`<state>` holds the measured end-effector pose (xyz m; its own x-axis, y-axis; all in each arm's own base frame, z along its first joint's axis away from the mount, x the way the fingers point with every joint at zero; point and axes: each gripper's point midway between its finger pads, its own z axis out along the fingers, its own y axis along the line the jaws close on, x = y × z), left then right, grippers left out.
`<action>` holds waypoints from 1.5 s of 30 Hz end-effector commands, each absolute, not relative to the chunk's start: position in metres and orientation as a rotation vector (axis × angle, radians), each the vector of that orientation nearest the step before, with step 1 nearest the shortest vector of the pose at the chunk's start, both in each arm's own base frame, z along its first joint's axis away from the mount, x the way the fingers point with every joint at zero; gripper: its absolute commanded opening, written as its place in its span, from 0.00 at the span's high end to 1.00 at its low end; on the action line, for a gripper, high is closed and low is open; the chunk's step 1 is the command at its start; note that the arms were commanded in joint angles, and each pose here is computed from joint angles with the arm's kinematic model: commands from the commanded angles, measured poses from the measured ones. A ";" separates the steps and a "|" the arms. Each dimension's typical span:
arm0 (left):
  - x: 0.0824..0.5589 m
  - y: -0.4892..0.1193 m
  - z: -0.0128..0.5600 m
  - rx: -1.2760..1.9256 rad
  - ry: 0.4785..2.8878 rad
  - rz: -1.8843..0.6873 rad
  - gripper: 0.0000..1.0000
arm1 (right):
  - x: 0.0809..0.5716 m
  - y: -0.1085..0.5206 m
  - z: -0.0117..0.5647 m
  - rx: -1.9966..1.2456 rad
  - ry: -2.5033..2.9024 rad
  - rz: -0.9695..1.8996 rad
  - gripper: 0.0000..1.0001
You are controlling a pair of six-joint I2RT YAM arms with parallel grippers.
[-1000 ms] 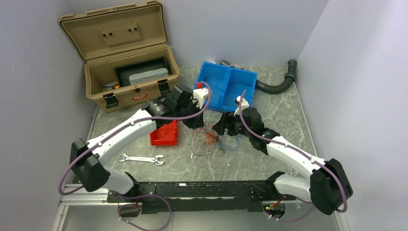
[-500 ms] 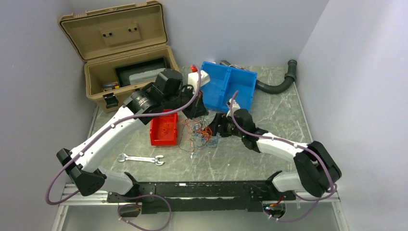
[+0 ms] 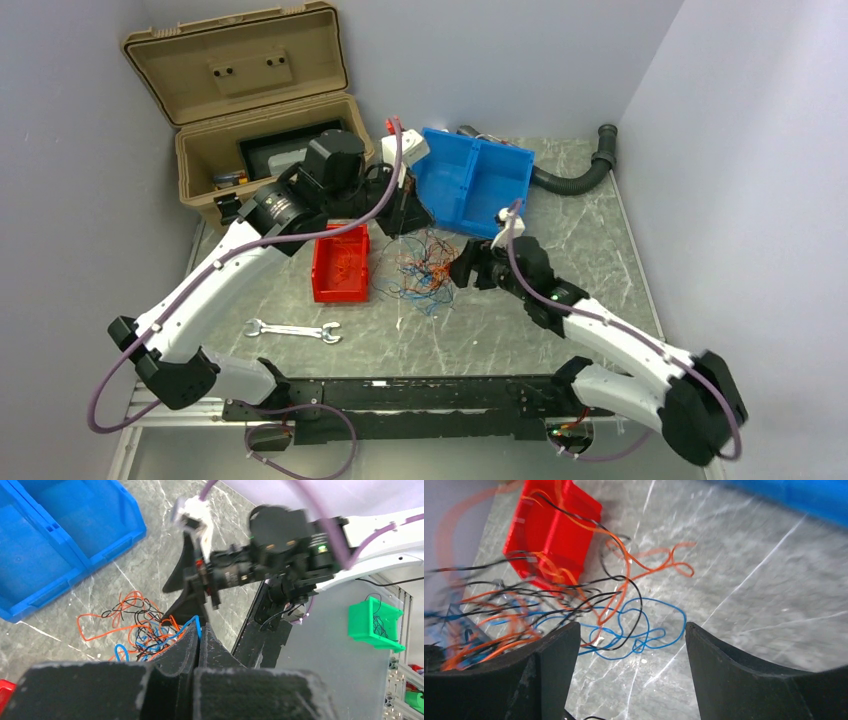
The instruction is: Untangle the cables
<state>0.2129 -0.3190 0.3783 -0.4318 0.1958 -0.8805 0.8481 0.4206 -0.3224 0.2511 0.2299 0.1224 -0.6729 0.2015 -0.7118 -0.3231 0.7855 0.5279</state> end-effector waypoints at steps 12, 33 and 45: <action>0.200 -0.334 0.355 0.939 1.886 -1.176 1.00 | 0.228 0.229 0.246 -0.459 1.770 0.860 0.20; 0.258 -0.263 0.336 0.535 1.993 -0.795 1.00 | 0.251 0.188 0.130 -0.008 2.082 0.583 0.92; 0.296 -0.200 0.268 0.226 2.158 -0.698 1.00 | 0.240 0.083 0.159 0.395 2.016 0.153 1.00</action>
